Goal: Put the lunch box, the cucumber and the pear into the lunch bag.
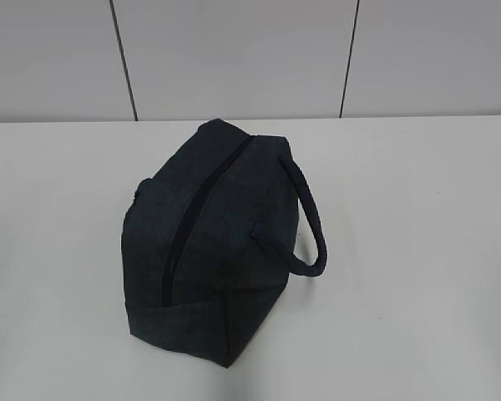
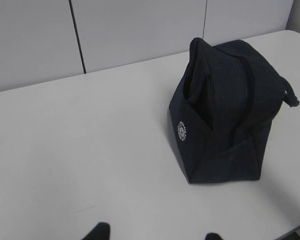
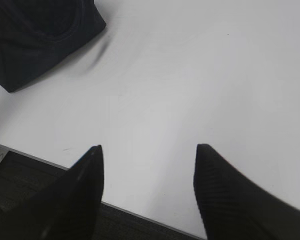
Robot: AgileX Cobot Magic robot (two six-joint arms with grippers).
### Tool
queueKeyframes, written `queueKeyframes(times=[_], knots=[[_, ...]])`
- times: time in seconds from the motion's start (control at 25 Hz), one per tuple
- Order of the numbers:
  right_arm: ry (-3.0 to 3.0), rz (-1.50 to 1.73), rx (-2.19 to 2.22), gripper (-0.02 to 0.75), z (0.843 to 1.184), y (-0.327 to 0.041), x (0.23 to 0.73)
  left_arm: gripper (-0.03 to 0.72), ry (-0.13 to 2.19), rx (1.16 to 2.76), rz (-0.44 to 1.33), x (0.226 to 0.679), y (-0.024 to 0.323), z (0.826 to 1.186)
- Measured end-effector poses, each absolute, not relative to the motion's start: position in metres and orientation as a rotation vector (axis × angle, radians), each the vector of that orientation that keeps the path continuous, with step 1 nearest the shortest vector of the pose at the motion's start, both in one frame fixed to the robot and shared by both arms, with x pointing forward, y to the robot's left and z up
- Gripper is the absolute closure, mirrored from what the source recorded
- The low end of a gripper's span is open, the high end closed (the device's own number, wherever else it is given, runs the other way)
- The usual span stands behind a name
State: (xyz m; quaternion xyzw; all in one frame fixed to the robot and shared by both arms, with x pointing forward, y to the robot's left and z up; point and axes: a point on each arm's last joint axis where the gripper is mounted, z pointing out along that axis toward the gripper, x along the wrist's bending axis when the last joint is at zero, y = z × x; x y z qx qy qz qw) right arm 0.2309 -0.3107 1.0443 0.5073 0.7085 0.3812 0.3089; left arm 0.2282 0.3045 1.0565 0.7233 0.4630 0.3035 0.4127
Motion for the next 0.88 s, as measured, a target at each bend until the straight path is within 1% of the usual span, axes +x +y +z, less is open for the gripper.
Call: queueKeyframes(times=[0.16, 0.4, 0.52, 0.88], knots=[[1.862, 1.005, 1.349, 0.293, 1.0443, -0.3107, 0.2306, 0.347, 1.178, 1.802, 0.778, 0.2269, 0.3047, 1.0565], [1.671, 0.892, 1.515, 0.293, 1.0443, -0.3087, 0.2284, 0.347, 1.398, 1.684, 0.909, 0.2256, 0.3019, 1.0564], [1.622, 0.863, 1.553, 0.293, 1.0443, -0.3081, 0.228, 0.347, 1.472, 1.638, 0.953, 0.2254, 0.3009, 1.0564], [1.618, 0.861, 1.556, 0.294, 1.0443, -0.3081, 0.2279, 0.365, 1.479, 1.635, 0.958, 0.2254, 0.3009, 1.0564]])
